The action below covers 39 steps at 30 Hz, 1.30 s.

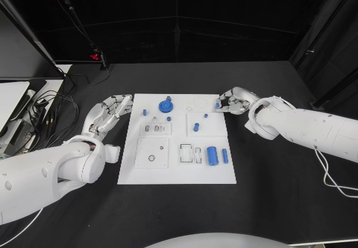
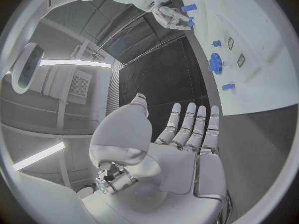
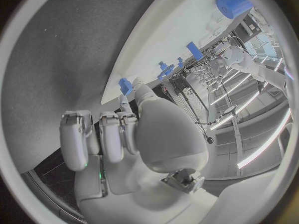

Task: Assemble the parts on the task board

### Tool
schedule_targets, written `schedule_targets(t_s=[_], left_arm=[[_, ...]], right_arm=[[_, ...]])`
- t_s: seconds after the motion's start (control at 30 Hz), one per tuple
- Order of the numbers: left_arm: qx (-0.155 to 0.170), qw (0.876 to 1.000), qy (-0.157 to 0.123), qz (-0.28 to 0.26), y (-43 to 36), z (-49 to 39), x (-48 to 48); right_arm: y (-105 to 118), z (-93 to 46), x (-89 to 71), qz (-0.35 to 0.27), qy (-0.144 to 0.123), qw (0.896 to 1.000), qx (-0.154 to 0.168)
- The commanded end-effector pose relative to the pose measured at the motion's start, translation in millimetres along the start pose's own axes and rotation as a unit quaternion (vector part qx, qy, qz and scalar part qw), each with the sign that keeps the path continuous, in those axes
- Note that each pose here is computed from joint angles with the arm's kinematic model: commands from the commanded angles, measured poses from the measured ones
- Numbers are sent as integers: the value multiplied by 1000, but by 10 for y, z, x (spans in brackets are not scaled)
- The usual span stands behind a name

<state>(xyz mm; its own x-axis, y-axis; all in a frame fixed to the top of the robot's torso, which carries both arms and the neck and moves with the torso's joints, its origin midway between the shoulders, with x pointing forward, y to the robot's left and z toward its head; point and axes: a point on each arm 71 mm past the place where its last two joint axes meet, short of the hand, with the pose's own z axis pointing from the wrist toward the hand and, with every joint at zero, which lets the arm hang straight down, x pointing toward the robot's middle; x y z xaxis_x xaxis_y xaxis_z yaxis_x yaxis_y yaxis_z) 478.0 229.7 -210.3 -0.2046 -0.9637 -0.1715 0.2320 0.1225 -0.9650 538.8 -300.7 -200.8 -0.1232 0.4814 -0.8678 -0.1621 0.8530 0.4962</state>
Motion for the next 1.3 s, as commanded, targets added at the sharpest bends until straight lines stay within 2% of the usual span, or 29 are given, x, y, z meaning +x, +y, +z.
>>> schedule_targets(t_s=[0.03, 0.5, 1.3], left_arm=[[109, 994, 5, -2, -163, -16, 7], [109, 994, 5, -2, -163, -17, 6], [108, 994, 4, -2, -162, -20, 0]], right_arm=[[12, 8, -3, -3, 1, 1000, -3], [25, 20, 27, -3, 10, 1000, 4], [39, 28, 19, -3, -5, 1000, 1]])
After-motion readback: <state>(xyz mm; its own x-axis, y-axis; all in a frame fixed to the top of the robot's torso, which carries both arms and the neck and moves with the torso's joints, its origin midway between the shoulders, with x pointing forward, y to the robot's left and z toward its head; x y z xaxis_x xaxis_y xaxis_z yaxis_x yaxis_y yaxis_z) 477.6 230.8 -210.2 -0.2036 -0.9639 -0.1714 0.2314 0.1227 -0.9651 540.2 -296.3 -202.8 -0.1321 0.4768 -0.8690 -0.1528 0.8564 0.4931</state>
